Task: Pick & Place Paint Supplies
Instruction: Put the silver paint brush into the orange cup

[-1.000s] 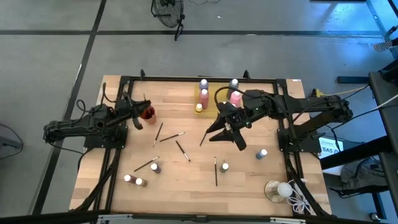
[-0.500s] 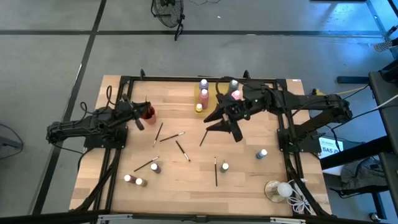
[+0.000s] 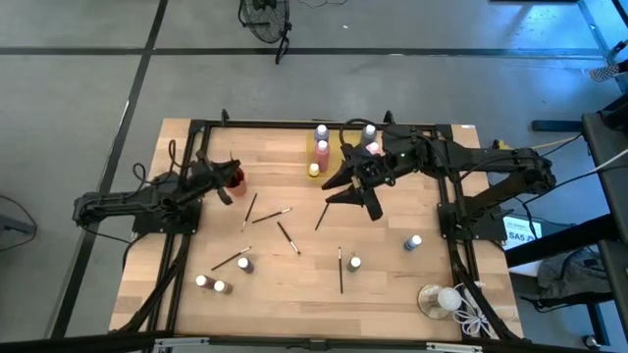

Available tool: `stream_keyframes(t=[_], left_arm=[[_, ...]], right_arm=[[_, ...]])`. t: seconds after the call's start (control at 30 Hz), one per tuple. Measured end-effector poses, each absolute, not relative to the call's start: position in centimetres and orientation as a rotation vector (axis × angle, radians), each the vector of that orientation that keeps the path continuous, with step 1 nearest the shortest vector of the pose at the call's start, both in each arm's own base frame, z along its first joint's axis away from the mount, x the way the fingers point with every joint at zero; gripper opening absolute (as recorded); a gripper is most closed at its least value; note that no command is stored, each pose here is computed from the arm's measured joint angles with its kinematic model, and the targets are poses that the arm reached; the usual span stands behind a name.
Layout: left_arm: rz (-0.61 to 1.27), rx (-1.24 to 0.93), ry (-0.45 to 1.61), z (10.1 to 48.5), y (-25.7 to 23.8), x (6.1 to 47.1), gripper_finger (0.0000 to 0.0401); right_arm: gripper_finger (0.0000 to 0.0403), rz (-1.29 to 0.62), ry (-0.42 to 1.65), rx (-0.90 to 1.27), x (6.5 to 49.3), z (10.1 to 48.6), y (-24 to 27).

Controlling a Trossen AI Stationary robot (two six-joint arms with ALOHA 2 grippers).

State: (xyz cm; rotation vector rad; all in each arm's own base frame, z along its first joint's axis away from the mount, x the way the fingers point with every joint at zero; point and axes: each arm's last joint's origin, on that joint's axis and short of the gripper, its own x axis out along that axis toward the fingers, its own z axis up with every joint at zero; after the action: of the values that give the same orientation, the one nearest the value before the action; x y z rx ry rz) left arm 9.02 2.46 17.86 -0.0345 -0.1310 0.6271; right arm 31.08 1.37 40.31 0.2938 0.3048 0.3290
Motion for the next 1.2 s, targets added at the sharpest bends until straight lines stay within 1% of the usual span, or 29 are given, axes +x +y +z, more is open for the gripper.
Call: stream_keyframes(t=[0.17, 0.37, 0.53, 1.2], left_arm=[[0.643, -0.064, -0.092, 17.28, 2.51, 9.07, 0.0015], [0.696, -0.068, -0.097, 17.30, 2.63, 8.97, 0.0019], [0.695, -0.085, -0.103, 17.30, 2.63, 8.97, 0.0024], [0.695, -0.099, -0.107, 17.29, 2.63, 8.97, 0.0027]], right_arm=[[0.0172, 0.360, 0.310, 0.298, 31.04, 40.30, 1.44], [0.0153, 0.368, 0.324, 0.301, 31.00, 40.19, 1.47], [0.0141, 0.369, 0.328, 0.298, 30.98, 40.14, 1.48], [0.0140, 0.367, 0.359, 0.301, 30.89, 39.86, 1.48]])
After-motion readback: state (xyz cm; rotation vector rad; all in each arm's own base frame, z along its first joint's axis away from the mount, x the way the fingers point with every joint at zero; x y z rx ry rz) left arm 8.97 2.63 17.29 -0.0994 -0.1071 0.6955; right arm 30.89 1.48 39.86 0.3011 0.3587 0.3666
